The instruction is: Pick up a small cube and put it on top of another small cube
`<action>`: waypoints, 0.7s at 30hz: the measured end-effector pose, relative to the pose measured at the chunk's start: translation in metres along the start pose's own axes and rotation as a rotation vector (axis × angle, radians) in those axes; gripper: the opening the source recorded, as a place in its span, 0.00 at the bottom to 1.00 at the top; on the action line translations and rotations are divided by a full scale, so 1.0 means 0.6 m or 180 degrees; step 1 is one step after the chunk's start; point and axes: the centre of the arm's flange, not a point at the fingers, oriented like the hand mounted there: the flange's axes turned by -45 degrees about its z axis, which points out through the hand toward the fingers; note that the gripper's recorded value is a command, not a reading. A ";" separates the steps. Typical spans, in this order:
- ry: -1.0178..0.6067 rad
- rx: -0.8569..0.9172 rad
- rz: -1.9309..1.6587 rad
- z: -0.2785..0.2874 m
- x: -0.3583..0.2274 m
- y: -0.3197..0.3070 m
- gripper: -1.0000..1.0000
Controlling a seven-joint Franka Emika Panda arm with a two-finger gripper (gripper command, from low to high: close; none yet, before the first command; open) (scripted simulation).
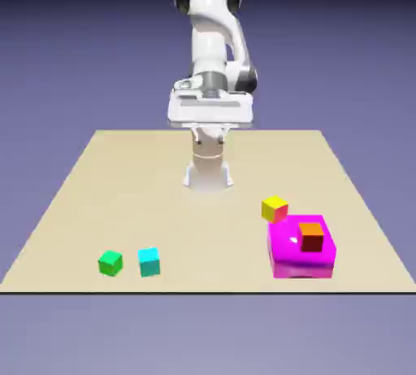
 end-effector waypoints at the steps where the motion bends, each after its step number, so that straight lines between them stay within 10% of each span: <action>1: -0.0118 0.0014 -0.0015 0.019 -0.001 0.009 0.50; 21: -0.2391 0.0281 -0.0513 0.360 -0.162 0.214 0.50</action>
